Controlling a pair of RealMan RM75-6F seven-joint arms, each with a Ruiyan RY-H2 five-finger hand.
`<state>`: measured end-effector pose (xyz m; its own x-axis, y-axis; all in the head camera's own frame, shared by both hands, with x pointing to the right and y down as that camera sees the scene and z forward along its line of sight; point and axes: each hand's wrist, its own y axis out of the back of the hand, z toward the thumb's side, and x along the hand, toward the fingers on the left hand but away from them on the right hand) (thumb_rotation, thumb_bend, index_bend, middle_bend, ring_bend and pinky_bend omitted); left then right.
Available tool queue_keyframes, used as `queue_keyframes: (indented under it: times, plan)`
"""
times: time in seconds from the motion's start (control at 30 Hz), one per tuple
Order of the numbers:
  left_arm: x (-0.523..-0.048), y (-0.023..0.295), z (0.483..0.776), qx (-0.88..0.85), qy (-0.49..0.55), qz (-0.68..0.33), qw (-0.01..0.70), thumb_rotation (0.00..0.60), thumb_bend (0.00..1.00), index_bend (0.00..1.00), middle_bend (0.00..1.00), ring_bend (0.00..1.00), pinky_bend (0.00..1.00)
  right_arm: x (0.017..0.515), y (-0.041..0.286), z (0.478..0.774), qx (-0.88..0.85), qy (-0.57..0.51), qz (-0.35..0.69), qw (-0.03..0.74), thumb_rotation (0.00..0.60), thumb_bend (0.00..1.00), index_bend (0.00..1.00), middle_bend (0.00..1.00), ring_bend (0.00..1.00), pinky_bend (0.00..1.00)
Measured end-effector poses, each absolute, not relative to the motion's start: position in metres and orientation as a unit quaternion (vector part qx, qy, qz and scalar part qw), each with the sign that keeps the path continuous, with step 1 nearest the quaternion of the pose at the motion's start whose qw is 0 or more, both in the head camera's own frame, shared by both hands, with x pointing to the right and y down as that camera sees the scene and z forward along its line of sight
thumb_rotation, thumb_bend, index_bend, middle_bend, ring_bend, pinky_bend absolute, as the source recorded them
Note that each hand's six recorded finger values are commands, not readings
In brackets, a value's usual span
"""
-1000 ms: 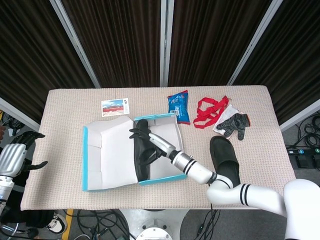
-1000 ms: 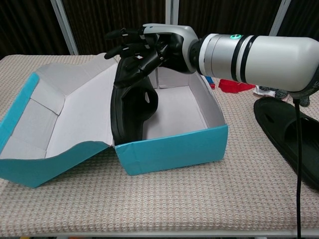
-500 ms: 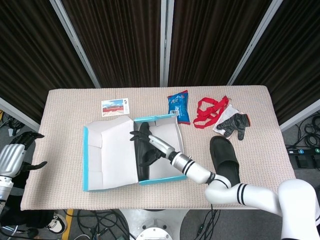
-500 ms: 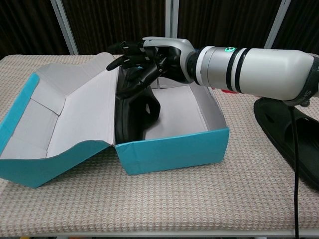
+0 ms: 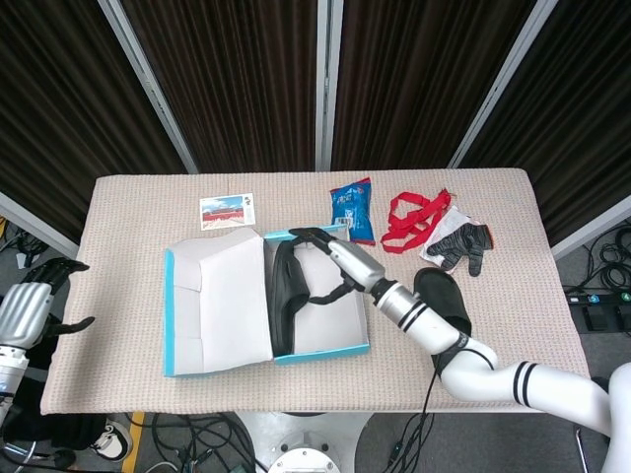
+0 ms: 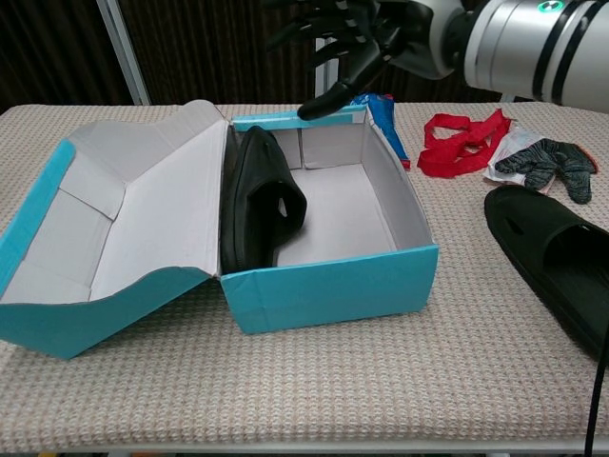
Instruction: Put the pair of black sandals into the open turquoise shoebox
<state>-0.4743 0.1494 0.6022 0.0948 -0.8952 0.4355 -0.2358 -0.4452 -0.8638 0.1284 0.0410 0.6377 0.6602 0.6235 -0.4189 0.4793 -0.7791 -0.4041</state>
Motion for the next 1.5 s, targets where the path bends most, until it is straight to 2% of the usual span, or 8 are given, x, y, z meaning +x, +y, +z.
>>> queue_keyframes:
  times: [0.2, 0.3, 0.47, 0.6, 0.8, 1.0, 1.13, 1.5]
  plan:
    - [-0.471, 0.147, 0.602, -0.670, 0.422, -0.521, 0.319, 0.600, 0.12, 0.24, 0.21, 0.12, 0.20, 0.193, 0.032, 0.627, -0.837, -0.310, 0.375, 0.251, 0.600, 0.00, 0.05, 0.13, 0.00, 0.12]
    - [-0.469, 0.147, 0.602, -0.671, 0.420, -0.522, 0.320, 0.600, 0.12, 0.24, 0.21, 0.12, 0.20, 0.237, 0.029, 0.618, -0.792, -0.303, 0.446, 0.285, 0.600, 0.00, 0.05, 0.13, 0.00, 0.11]
    - [-0.467, 0.145, 0.602, -0.670, 0.417, -0.524, 0.321, 0.600, 0.12, 0.24, 0.21, 0.12, 0.20, 0.301, 0.036, 0.602, -0.724, -0.263, 0.561, 0.303, 0.600, 0.00, 0.05, 0.14, 0.00, 0.10]
    - [-0.467, 0.145, 0.603, -0.669, 0.416, -0.526, 0.320, 0.600, 0.12, 0.24, 0.21, 0.12, 0.20, 0.335, 0.053, 0.600, -0.691, -0.213, 0.630, 0.284, 0.600, 0.00, 0.05, 0.14, 0.00, 0.08]
    - [-0.467, 0.147, 0.603, -0.669, 0.415, -0.527, 0.320, 0.600, 0.12, 0.24, 0.21, 0.12, 0.20, 0.349, 0.078, 0.615, -0.669, -0.135, 0.678, 0.275, 0.600, 0.00, 0.05, 0.14, 0.00, 0.08]
    - [-0.466, 0.150, 0.605, -0.670, 0.413, -0.528, 0.318, 0.600, 0.12, 0.24, 0.21, 0.12, 0.20, 0.337, 0.093, 0.638, -0.669, -0.093, 0.681, 0.283, 0.600, 0.00, 0.05, 0.14, 0.00, 0.04]
    - [-0.467, 0.150, 0.607, -0.671, 0.414, -0.529, 0.313, 0.600, 0.12, 0.24, 0.21, 0.12, 0.20, 0.331, 0.097, 0.651, -0.665, -0.077, 0.686, 0.285, 0.600, 0.00, 0.05, 0.13, 0.00, 0.00]
    - [-0.469, 0.149, 0.603, -0.671, 0.417, -0.527, 0.313, 0.600, 0.12, 0.24, 0.21, 0.12, 0.20, 0.314, 0.094, 0.679, -0.650, -0.062, 0.698, 0.294, 0.600, 0.00, 0.05, 0.13, 0.00, 0.00]
